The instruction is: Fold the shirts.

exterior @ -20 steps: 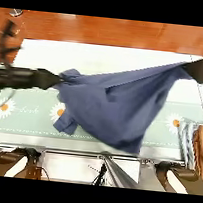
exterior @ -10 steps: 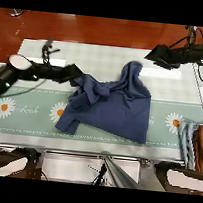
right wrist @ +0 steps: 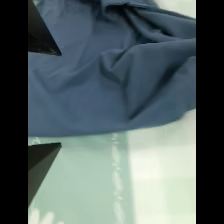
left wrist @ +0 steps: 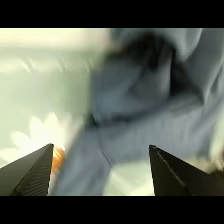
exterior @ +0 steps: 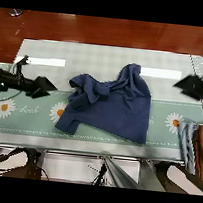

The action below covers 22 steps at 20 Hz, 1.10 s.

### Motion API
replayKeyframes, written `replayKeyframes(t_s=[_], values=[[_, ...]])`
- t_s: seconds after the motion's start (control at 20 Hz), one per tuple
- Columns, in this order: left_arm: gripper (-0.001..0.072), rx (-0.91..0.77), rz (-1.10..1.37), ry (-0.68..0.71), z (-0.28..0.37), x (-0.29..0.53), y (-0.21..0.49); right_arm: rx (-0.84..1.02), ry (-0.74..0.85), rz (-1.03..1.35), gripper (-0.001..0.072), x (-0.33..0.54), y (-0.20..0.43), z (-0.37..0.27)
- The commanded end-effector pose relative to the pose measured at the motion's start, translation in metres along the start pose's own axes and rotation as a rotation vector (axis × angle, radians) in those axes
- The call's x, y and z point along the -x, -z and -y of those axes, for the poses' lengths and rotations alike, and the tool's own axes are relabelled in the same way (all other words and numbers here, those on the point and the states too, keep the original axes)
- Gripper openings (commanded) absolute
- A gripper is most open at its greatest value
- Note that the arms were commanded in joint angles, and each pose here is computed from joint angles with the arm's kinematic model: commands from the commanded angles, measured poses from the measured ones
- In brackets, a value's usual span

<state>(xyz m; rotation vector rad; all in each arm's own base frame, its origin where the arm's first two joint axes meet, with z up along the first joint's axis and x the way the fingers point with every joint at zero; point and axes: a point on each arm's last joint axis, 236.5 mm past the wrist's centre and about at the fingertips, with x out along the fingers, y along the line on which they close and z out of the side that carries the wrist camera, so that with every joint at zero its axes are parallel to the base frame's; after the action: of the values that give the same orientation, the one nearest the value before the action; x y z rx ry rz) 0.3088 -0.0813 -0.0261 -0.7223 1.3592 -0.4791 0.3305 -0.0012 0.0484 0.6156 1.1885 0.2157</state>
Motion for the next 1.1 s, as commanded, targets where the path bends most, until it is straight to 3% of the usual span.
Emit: replayKeyframes(t_s=[0.0, 0.25, 0.65, 0.7, 0.75, 0.8, 0.95, 1.05], values=[[0.0706, -0.026, -0.082, 0.110, 0.003, -0.026, 0.030, -0.085, -0.074, -0.031, 0.0621, -0.030, 0.075, 0.009], [0.0706, -0.137, -0.176, 0.093, 0.008, -0.066, 0.046, -0.123, -0.083, -0.101, 0.0621, -0.048, 0.123, 0.015], [0.0700, -0.236, -0.218, 0.056, 0.012, -0.101, 0.054, -0.131, -0.081, -0.120, 0.0621, -0.049, 0.129, 0.016], [0.0475, -0.240, -0.232, 0.064, 0.015, -0.102, 0.056, -0.135, -0.073, -0.124, 0.0621, -0.049, 0.130, 0.018], [0.0129, -0.249, -0.238, 0.071, 0.017, -0.102, 0.056, -0.141, -0.046, -0.135, 0.0621, -0.049, 0.133, 0.024], [0.0018, -0.259, -0.236, 0.075, 0.020, -0.100, 0.053, -0.146, -0.005, -0.153, 0.0621, -0.049, 0.137, 0.033], [0.0018, -0.289, -0.236, 0.095, 0.031, -0.094, 0.045, -0.192, 0.117, -0.248, 0.0621, -0.048, 0.166, 0.062], [0.0018, -0.298, -0.231, 0.102, 0.036, -0.092, 0.041, -0.240, 0.087, -0.318, 0.0621, -0.055, 0.191, 0.058]])
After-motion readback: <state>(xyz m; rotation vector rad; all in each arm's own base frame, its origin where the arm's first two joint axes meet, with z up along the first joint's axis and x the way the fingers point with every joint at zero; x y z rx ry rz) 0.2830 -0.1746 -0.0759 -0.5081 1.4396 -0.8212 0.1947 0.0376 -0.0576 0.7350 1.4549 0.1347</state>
